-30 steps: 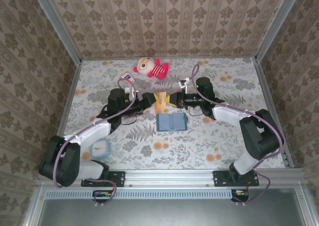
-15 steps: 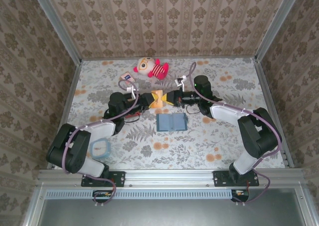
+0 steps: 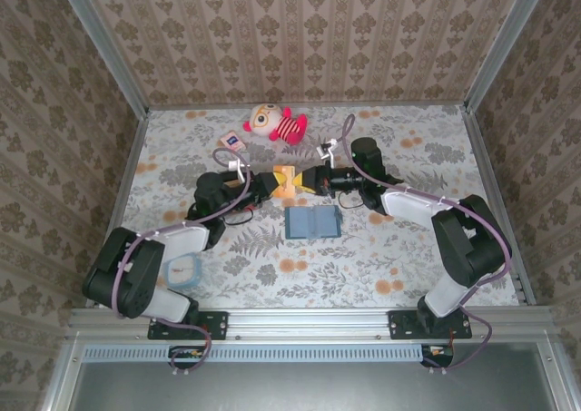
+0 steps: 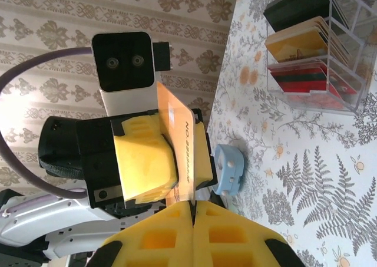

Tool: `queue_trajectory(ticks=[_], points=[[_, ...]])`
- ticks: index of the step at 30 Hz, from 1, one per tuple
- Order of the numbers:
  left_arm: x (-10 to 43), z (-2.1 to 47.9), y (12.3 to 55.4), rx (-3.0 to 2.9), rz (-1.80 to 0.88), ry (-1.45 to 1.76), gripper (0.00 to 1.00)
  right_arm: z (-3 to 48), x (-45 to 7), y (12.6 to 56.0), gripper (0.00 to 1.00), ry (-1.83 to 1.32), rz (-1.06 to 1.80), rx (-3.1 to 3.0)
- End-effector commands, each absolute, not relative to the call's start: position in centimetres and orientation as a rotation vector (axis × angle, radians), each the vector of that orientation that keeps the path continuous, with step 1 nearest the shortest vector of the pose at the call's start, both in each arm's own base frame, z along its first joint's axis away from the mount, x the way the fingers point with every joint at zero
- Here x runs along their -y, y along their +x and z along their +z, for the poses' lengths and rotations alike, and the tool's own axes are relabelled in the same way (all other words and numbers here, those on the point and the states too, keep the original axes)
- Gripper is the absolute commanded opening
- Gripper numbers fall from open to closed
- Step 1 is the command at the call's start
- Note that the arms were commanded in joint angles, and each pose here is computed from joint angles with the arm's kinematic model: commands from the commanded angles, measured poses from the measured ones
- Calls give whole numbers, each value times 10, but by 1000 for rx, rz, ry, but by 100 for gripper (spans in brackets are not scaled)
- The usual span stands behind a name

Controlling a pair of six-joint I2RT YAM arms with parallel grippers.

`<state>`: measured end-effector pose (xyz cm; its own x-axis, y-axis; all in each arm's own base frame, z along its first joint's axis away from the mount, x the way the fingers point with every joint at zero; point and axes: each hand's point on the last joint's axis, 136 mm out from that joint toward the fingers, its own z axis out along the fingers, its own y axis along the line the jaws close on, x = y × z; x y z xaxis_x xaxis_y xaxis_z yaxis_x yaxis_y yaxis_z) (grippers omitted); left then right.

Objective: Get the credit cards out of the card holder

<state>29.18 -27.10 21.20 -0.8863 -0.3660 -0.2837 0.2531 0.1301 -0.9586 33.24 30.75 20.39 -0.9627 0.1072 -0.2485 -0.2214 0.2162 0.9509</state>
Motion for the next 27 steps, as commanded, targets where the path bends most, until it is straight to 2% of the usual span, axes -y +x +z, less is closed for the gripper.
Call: queue_trajectory(ticks=[1, 2, 6, 9, 15, 19, 24, 27], points=[[267, 212, 287, -1986, -1710, -41, 0, 195, -301, 335, 25, -114, 1718, -2305], [266, 211, 287, -2009, -1671, -31, 0, 193, -298, 335, 35, -120, 1684, -2318], [256, 204, 294, -2114, -1440, 21, 0, 204, -290, 334, 61, -197, 1625, -2306], [245, 203, 298, -2173, -1220, 135, 0, 208, -279, 339, 75, -215, 1546, -2297], [214, 217, 315, -2225, -830, 344, 0, 195, -250, 353, 90, -113, 1408, -2332], [203, 223, 329, -2233, -671, 475, 0, 187, -234, 357, 99, -40, 1318, -2343], [188, 221, 352, -2242, -517, 604, 0, 184, -225, 353, 100, -4, 1244, -2370], [189, 221, 357, -2176, -469, 786, 0, 180, -222, 350, 100, 12, 1232, -2386]])
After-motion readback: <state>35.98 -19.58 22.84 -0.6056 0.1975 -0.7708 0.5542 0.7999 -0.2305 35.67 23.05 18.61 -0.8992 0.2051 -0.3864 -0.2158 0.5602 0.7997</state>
